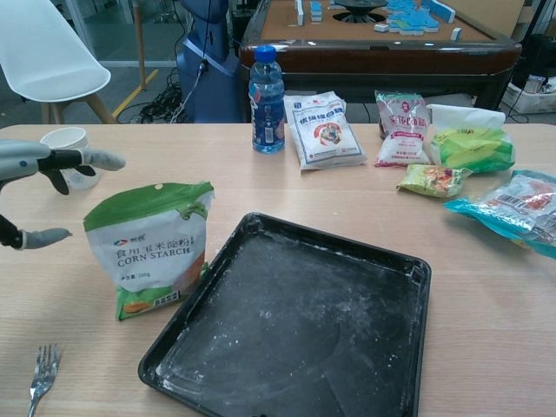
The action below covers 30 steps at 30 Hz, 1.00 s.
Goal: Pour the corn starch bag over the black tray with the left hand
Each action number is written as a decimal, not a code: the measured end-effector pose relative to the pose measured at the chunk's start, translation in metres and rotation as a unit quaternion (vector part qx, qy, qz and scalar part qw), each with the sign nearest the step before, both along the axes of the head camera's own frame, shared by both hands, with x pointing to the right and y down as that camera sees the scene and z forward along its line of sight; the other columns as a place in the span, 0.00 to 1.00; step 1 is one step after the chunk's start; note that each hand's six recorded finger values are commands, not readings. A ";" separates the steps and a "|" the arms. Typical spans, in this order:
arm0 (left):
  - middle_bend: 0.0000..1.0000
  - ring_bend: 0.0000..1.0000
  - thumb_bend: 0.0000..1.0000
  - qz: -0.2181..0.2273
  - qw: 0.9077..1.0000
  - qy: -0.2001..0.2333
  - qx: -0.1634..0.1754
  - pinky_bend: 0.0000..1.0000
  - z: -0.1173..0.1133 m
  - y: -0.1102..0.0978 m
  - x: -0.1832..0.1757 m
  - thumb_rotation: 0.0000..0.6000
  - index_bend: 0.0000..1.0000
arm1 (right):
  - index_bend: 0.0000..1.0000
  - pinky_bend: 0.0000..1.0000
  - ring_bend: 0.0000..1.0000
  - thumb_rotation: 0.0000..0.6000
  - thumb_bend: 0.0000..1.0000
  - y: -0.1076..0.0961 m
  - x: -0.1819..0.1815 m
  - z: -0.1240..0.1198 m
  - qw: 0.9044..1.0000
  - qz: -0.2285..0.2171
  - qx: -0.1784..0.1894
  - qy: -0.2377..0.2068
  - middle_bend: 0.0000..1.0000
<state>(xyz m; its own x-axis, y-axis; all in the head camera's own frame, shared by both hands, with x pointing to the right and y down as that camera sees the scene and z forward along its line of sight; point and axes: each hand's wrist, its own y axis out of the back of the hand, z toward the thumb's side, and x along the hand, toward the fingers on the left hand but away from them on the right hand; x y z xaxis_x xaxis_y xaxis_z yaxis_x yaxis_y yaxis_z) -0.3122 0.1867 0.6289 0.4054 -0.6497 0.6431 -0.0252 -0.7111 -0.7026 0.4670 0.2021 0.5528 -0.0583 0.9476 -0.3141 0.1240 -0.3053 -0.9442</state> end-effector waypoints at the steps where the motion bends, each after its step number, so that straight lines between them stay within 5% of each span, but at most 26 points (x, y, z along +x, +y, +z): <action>1: 0.04 0.10 0.36 -0.005 1.000 -0.001 0.002 0.21 -0.004 0.000 -0.004 1.00 0.00 | 0.09 0.12 0.13 1.00 0.18 0.000 -0.001 0.000 1.000 -0.001 0.000 0.000 0.26; 9: 0.04 0.10 0.36 -0.070 0.996 -0.018 0.048 0.20 -0.037 -0.002 -0.043 1.00 0.00 | 0.09 0.12 0.13 1.00 0.18 -0.003 -0.006 -0.001 1.000 -0.010 -0.009 0.003 0.26; 15: 0.04 0.10 0.36 -0.146 0.981 -0.069 0.103 0.20 -0.048 -0.005 -0.092 1.00 0.00 | 0.12 0.12 0.13 1.00 0.18 -0.005 -0.016 0.002 0.999 -0.026 -0.039 -0.006 0.26; 21: 0.04 0.10 0.36 -0.211 0.963 -0.116 0.122 0.20 -0.054 0.020 -0.132 1.00 0.00 | 0.13 0.12 0.13 1.00 0.18 -0.007 -0.035 0.002 0.996 -0.067 -0.047 -0.025 0.29; 30: 0.04 0.10 0.36 -0.248 0.949 -0.134 0.138 0.20 -0.067 0.053 -0.146 1.00 0.00 | 0.13 0.12 0.13 1.00 0.18 -0.009 -0.059 0.003 0.991 -0.109 -0.055 -0.049 0.29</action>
